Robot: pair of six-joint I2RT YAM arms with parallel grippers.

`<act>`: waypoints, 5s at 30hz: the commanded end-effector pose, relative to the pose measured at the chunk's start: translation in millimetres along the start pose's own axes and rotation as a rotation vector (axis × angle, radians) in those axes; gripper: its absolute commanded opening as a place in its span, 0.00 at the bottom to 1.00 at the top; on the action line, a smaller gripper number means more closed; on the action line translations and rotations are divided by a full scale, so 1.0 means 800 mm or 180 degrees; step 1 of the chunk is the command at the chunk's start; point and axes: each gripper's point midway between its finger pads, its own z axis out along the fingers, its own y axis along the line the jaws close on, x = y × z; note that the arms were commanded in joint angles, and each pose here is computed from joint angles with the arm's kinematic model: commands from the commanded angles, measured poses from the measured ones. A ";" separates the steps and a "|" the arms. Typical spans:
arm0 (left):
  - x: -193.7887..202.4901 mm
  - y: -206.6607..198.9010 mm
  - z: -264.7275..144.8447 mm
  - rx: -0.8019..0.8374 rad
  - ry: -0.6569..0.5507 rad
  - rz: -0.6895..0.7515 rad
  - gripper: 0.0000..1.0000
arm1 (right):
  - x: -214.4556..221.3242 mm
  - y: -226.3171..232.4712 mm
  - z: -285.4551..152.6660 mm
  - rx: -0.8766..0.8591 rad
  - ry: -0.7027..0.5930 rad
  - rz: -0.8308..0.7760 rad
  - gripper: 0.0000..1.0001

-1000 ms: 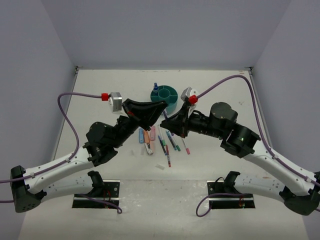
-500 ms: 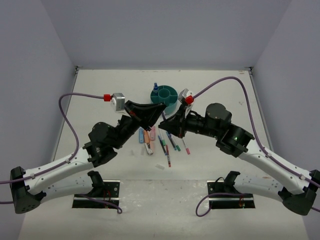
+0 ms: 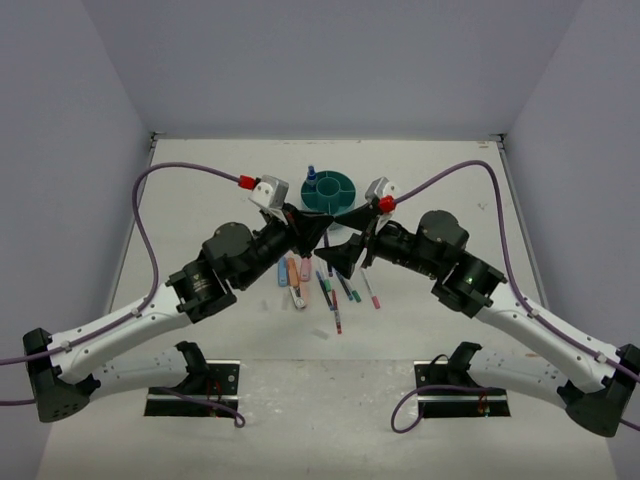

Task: Sort the stationery into containers
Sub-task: Place the pen in the storage box, then pick up the pen from the center of the board.

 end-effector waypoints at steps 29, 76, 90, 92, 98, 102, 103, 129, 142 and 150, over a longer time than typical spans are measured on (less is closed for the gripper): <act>-0.052 0.254 0.320 -0.1119 -0.0523 0.0642 0.00 | 0.041 -0.108 -0.121 0.1788 -0.0553 0.0461 0.99; 0.009 0.227 -0.020 -0.2015 0.0252 -0.0644 1.00 | 0.143 -0.094 -0.024 0.1388 0.1034 0.0981 0.87; 0.084 0.247 -0.180 -0.2424 0.0911 -0.0152 1.00 | 0.283 -0.114 0.039 0.2059 0.2621 0.1108 0.27; 0.084 0.239 -0.174 -0.2259 0.0870 -0.0153 1.00 | 0.299 -0.112 0.041 0.2058 0.2783 0.1076 0.27; 0.080 0.235 -0.175 -0.2184 0.0799 -0.0141 1.00 | 0.329 -0.096 0.052 0.1905 0.3038 0.1024 0.26; 0.078 0.234 -0.176 -0.2167 0.0767 -0.0146 1.00 | 0.343 -0.094 0.057 0.1888 0.3131 0.1020 0.24; 0.077 0.234 -0.176 -0.2164 0.0756 -0.0151 1.00 | 0.344 -0.094 0.058 0.1881 0.3138 0.1026 0.24; 0.069 0.236 -0.184 -0.2242 0.0654 -0.0150 1.00 | 0.395 -0.093 0.051 0.2007 0.3419 0.0975 0.18; 0.065 0.242 -0.190 -0.2360 0.0606 -0.0162 1.00 | 0.406 -0.098 0.046 0.2125 0.3451 0.0958 0.10; 0.054 0.244 -0.196 -0.2571 0.0499 -0.0369 1.00 | 0.311 -0.094 0.053 0.2087 0.2903 0.0927 0.00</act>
